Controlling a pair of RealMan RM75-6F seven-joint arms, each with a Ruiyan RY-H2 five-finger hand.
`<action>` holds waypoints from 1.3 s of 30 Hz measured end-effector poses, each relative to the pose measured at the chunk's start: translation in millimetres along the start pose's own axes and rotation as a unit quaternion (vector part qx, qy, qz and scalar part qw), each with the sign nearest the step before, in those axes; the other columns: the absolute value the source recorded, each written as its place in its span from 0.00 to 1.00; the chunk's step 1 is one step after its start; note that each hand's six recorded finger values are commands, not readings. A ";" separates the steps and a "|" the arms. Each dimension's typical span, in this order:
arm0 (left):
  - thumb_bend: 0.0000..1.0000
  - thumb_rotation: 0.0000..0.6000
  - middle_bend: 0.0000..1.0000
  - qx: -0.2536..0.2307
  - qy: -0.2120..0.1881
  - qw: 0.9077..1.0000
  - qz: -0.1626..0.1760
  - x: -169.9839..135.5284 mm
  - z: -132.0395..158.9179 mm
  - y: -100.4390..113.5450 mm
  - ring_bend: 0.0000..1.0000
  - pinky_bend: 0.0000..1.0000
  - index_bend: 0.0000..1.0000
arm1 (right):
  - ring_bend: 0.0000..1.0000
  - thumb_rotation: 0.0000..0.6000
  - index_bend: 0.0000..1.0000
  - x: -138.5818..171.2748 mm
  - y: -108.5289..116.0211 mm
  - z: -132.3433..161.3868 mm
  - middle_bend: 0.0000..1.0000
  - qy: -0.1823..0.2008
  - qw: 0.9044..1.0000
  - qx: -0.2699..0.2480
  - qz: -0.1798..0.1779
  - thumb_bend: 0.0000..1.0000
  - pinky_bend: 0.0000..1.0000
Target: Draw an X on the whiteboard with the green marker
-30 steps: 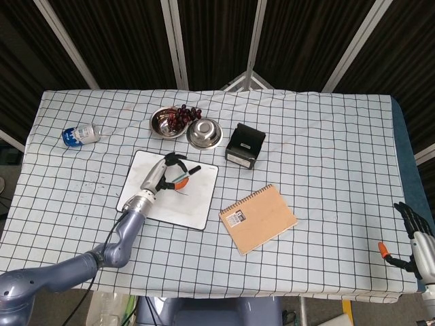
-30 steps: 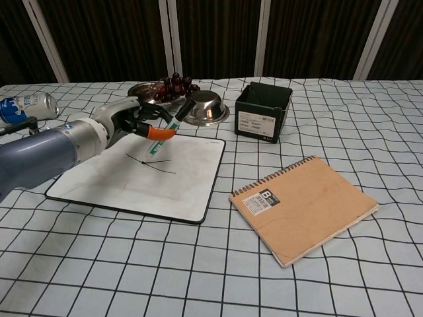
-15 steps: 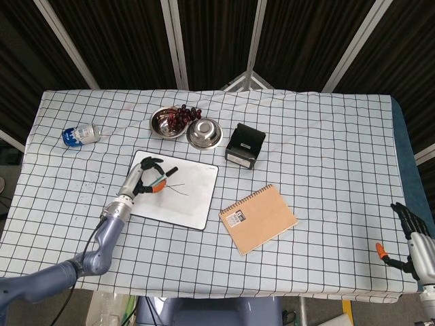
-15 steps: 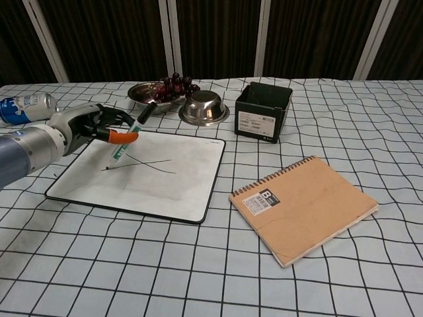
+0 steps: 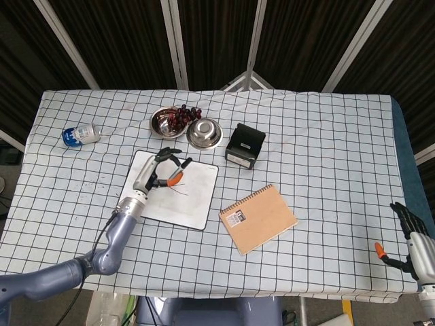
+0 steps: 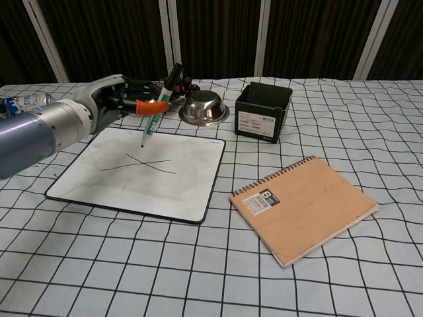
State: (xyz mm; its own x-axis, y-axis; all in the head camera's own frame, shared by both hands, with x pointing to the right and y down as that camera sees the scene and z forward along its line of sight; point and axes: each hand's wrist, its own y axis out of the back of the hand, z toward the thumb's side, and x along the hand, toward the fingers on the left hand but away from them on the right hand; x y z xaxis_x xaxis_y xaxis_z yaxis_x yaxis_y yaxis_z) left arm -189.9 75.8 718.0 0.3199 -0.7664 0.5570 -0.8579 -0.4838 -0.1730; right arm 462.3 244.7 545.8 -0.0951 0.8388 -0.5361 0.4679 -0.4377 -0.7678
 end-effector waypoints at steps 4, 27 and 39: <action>0.53 1.00 0.19 0.008 0.004 1.000 -0.013 7.6 -3.9 -18.2 0.00 0.03 0.68 | 0.00 1.00 0.00 0.0 0.7 -1.5 0.00 -0.003 1.000 -0.004 0.000 0.35 0.00; 0.53 1.00 0.19 0.020 -0.001 0.999 -0.037 29.4 -11.6 -46.5 0.00 0.02 0.68 | 0.00 1.00 0.00 0.6 2.6 -2.5 0.00 -0.004 1.000 -0.012 0.003 0.35 0.00; 0.53 1.00 0.19 0.025 -0.004 0.999 -0.041 28.0 -19.0 -48.4 0.00 0.03 0.68 | 0.00 1.00 0.00 0.2 3.1 -2.3 0.00 -0.003 1.000 -0.013 0.002 0.35 0.00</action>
State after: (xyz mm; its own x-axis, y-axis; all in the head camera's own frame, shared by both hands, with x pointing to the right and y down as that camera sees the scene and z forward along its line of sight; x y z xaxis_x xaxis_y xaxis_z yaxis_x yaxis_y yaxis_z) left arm -147.1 85.7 757.3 0.3907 -0.7269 0.5648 -0.8084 -0.5644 -0.1672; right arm 465.7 244.2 544.2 -0.0989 0.8354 -0.5407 0.4910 -0.4316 -0.7567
